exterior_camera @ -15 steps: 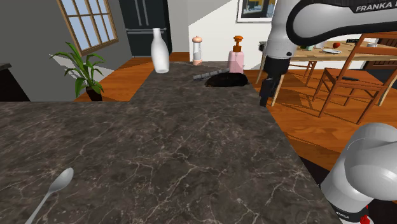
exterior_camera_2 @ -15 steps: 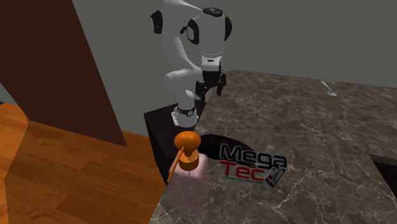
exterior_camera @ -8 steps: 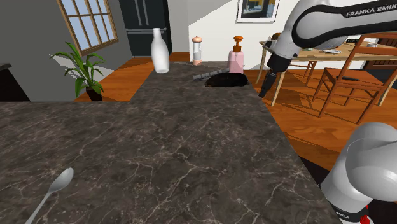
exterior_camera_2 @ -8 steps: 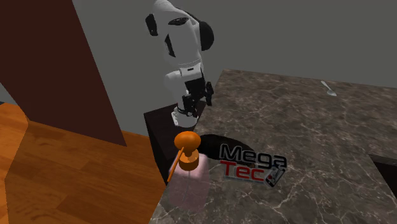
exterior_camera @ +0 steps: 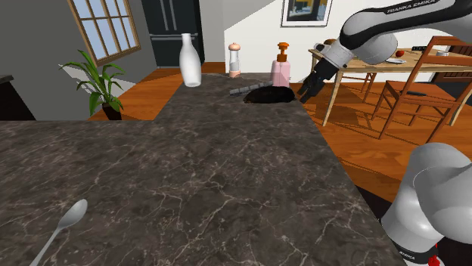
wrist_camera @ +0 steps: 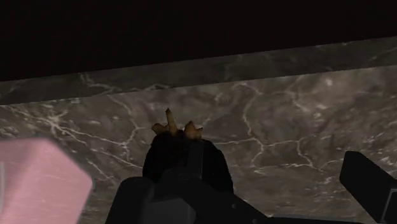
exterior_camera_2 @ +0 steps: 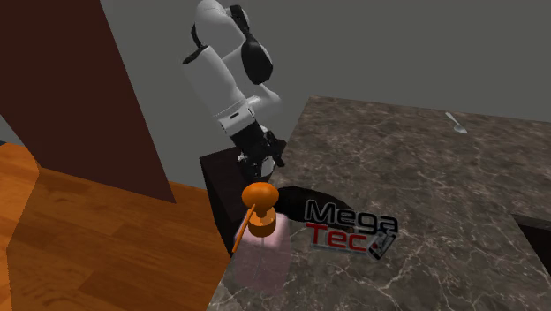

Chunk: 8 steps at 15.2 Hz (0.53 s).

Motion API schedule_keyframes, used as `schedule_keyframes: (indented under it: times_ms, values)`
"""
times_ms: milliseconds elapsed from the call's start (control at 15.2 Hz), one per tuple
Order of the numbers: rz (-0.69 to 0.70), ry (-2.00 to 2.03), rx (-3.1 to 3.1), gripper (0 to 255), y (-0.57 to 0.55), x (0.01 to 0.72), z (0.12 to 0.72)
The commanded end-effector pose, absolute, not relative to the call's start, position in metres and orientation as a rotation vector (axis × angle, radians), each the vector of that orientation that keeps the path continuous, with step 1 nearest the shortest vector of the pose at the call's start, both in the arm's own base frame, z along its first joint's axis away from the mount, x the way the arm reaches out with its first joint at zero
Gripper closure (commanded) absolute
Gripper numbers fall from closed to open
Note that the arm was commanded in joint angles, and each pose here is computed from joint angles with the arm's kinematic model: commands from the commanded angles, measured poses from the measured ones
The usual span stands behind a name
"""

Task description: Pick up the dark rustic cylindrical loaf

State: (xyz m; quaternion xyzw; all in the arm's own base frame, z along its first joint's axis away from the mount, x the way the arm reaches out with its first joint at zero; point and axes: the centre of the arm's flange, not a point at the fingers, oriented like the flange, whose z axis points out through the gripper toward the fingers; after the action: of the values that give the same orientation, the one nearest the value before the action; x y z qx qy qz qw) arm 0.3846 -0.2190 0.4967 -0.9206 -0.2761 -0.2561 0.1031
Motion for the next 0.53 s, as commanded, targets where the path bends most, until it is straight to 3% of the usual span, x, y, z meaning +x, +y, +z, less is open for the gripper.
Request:
schedule_keyframes:
  times_ms: [0, 198, 462]
  values:
    - [-0.853, -0.9, -2.642, 0, -0.239, 0.401, 0.492]
    - [-0.984, -1.008, -2.522, 0, -0.27, 0.428, 0.488]
    - [-0.991, -1.014, -2.515, 0, -0.271, 0.43, 0.472]
